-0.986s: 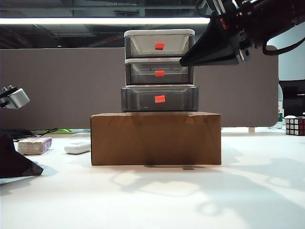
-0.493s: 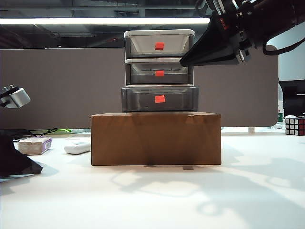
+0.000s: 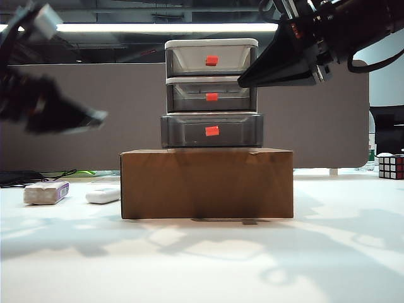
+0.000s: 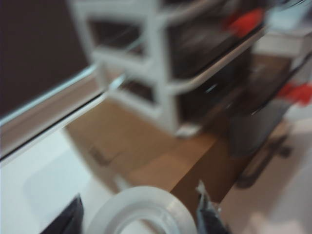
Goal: Open the third layer of the drawer on the table, pick up the transparent tape on the table and put it in, and finally close the drawer.
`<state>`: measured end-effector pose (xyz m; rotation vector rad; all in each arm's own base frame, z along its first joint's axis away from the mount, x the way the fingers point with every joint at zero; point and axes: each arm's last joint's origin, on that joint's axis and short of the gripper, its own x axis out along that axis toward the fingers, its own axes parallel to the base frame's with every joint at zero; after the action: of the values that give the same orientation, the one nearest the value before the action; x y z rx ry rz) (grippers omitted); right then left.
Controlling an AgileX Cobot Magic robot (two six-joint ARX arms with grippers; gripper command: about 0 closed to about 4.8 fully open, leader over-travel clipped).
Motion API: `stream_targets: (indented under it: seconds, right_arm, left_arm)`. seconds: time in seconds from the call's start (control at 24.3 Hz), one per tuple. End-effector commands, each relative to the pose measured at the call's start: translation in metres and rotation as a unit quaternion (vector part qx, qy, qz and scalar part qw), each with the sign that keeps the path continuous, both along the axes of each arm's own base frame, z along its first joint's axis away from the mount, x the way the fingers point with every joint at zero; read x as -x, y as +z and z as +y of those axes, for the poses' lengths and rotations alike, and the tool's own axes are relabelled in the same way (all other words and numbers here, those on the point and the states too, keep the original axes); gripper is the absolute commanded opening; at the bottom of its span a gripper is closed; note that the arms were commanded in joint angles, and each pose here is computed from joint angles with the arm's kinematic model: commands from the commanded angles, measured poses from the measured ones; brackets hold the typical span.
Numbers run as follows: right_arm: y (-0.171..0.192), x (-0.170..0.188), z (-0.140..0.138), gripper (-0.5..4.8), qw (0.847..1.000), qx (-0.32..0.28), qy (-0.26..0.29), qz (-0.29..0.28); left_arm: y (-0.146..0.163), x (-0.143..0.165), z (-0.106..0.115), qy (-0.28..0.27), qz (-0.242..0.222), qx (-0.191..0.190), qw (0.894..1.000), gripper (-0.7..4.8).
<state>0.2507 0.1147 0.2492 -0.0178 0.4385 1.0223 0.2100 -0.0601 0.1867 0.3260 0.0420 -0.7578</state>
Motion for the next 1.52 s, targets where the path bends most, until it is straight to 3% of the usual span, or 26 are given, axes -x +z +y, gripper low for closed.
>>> stream_targets:
  seconds: [0.04, 0.16, 0.37, 0.7, 0.78, 1.4, 1.44, 1.52]
  right_arm:
    - [0.004, 0.000, 0.000, -0.05, 1.000, -0.004, 0.003, -0.015]
    - [0.004, 0.000, 0.000, -0.05, 1.000, -0.004, 0.003, -0.015]
    - [0.004, 0.000, 0.000, -0.05, 1.000, -0.004, 0.002, -0.015]
    - [0.005, 0.001, 0.000, -0.05, 1.000, -0.004, 0.003, -0.015]
    - [0.005, 0.001, 0.000, -0.05, 1.000, -0.003, 0.003, -0.012]
    - [0.004, 0.001, 0.000, -0.05, 1.000, -0.002, 0.003, -0.010]
    - [0.004, 0.001, 0.000, -0.05, 1.000, -0.002, 0.003, -0.010]
    - [0.004, 0.001, 0.000, -0.05, 1.000, -0.002, 0.003, -0.010]
  left_arm:
    - [0.025, -0.001, -0.024, -0.034, -0.033, 0.007, 0.999, 1.29]
    - [0.043, -0.003, -0.045, -0.046, -0.056, -0.002, 0.997, 1.29]
    - [0.063, -0.009, -0.083, -0.092, -0.078, -0.061, 0.991, 1.30]
    - [0.052, -0.022, -0.115, -0.122, -0.103, -0.106, 0.981, 1.29]
    - [0.047, -0.023, -0.122, -0.109, -0.117, -0.124, 0.979, 1.29]
    - [0.050, -0.022, -0.125, -0.096, -0.154, -0.138, 0.974, 1.25]
    - [0.050, -0.022, -0.125, -0.097, -0.152, -0.139, 0.974, 1.38]
    - [0.048, -0.022, -0.125, -0.098, -0.139, -0.142, 0.975, 2.18]
